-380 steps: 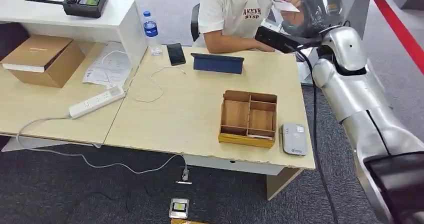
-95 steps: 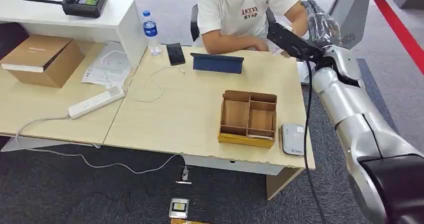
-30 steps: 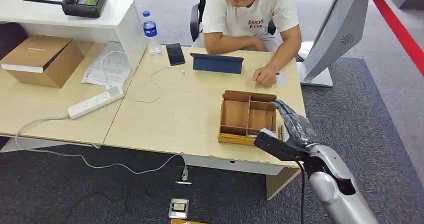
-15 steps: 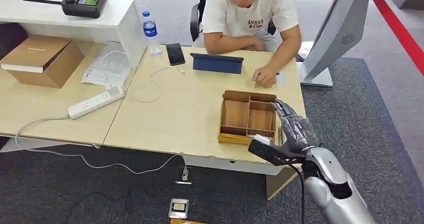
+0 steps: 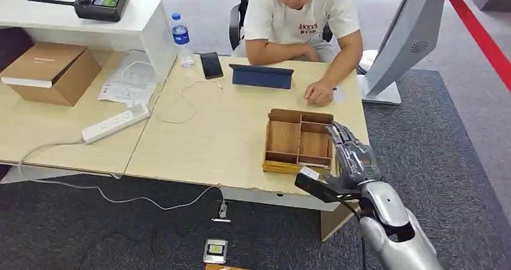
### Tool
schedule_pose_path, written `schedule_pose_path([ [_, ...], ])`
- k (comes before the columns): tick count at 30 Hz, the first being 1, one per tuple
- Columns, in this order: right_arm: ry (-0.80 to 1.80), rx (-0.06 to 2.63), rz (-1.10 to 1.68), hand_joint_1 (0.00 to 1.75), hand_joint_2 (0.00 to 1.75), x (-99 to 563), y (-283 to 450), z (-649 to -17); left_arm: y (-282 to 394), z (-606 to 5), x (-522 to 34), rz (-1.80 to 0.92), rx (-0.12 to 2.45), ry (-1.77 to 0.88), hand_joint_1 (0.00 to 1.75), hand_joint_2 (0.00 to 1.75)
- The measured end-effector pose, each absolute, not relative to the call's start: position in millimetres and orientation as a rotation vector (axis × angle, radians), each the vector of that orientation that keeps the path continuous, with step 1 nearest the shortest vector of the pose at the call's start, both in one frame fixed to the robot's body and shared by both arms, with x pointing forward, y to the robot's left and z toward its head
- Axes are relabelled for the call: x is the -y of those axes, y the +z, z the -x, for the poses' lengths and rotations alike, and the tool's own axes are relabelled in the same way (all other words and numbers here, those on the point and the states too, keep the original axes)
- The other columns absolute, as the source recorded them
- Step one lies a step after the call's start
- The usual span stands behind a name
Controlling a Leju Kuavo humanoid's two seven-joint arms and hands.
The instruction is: Pass the card to the sensor for recognition and then transmit it.
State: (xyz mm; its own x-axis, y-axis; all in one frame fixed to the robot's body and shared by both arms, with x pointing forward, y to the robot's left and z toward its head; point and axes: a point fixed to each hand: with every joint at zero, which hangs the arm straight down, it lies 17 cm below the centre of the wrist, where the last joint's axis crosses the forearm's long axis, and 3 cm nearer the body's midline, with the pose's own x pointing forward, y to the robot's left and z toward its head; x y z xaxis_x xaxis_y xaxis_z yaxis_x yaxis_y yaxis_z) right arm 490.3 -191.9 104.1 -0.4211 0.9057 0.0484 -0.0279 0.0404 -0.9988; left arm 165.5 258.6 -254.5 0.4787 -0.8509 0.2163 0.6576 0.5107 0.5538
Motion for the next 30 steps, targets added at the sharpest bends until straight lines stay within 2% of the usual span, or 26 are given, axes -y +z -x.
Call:
schedule_pose_path([
  [8,1.436,1.529,0.882,0.00,1.75,168,76,-483,-254,-167,-255,-0.427,0.508,-0.958,0.00,0.00],
  [30,1.426,1.476,0.819,0.00,1.75,161,44,-478,-254,-167,-254,-0.424,0.513,-0.958,0.00,0.00],
])
